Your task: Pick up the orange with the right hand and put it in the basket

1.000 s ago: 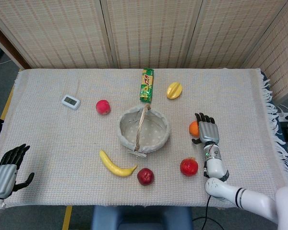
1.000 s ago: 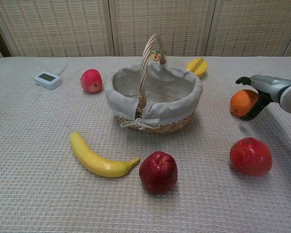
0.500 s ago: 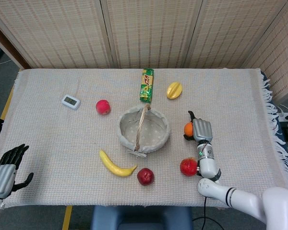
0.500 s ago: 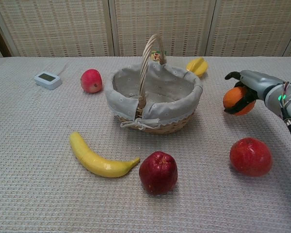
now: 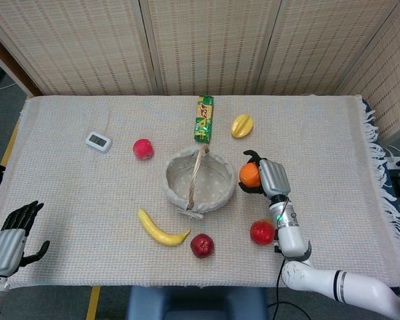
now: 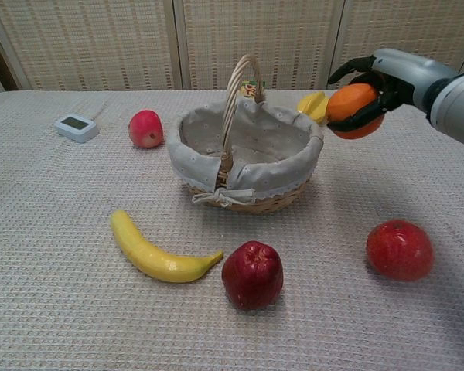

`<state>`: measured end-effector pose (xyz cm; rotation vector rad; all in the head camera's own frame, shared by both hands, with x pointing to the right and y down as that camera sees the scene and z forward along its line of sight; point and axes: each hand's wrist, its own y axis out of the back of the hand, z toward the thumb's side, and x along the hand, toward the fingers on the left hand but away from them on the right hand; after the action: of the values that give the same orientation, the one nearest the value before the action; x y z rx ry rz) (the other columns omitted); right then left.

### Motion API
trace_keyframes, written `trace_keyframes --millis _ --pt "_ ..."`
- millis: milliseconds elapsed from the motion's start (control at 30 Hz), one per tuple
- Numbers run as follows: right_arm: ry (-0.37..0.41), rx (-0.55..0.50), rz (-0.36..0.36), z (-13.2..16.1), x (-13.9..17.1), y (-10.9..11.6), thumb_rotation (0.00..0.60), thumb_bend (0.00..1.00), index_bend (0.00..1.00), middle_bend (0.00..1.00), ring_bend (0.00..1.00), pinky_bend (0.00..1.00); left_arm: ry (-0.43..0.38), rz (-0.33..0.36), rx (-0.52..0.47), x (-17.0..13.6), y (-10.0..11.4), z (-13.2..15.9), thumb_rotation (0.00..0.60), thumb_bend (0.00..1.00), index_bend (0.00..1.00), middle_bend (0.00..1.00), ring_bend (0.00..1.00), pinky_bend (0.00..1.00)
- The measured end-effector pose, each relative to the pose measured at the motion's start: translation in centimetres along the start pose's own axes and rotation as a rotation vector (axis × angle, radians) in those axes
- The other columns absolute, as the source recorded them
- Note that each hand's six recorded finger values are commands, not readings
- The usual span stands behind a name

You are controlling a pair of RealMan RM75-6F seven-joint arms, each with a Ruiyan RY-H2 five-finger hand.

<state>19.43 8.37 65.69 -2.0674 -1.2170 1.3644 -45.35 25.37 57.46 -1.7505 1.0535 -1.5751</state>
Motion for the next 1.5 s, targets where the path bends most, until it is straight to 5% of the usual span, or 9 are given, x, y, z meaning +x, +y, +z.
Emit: trace_keyframes --millis 200,367,467,633,767,1000,1500 --pt "0.114 -0.014 0.022 5.1 1.2 -1.2 0.600 0.31 0.27 0.58 0.61 0.70 0.000 0.002 -0.007 -0.1 0.1 0.0 0.600 0.35 0.00 0.00 0.00 0.07" --pt "0.133 -0.006 0.020 6.6 1.1 -2.7 0.600 0.31 0.30 0.58 0.58 0.66 0.005 0.006 -0.013 -0.1 0.3 -0.2 0.600 0.35 0.00 0.00 0.00 0.07" --pt "0.133 0.021 0.008 6.5 0.7 -3.1 0.600 0.31 0.31 0.56 0.49 0.58 0.006 0.012 -0.011 -0.2 0.4 -0.3 0.600 0.35 0.00 0.00 0.00 0.07" --pt "0.167 0.071 -0.026 6.4 0.6 -3.2 0.600 0.23 0.42 0.40 0.28 0.37 0.007 0.013 -0.010 -0.2 0.4 -0.3 0.600 0.35 0.00 0.00 0.00 0.07" --pt "0.174 0.102 -0.044 5.9 0.5 -3.4 0.600 0.18 0.24 0.25 0.11 0.28 0.005 0.012 -0.007 -0.3 0.3 -0.3 0.600 0.35 0.00 0.00 0.00 0.07" --pt "0.171 0.140 -0.043 5.1 0.7 -4.0 0.600 0.15 0.01 0.09 0.00 0.15 0.001 0.012 -0.007 -0.2 0.3 -0.2 0.600 0.35 0.00 0.00 0.00 0.07" --pt "0.195 0.115 -0.050 5.2 2.5 -2.0 0.600 0.15 0.00 0.04 0.00 0.09 0.003 0.012 -0.001 -0.3 0.3 -0.3 0.600 0.35 0.00 0.00 0.00 0.07"
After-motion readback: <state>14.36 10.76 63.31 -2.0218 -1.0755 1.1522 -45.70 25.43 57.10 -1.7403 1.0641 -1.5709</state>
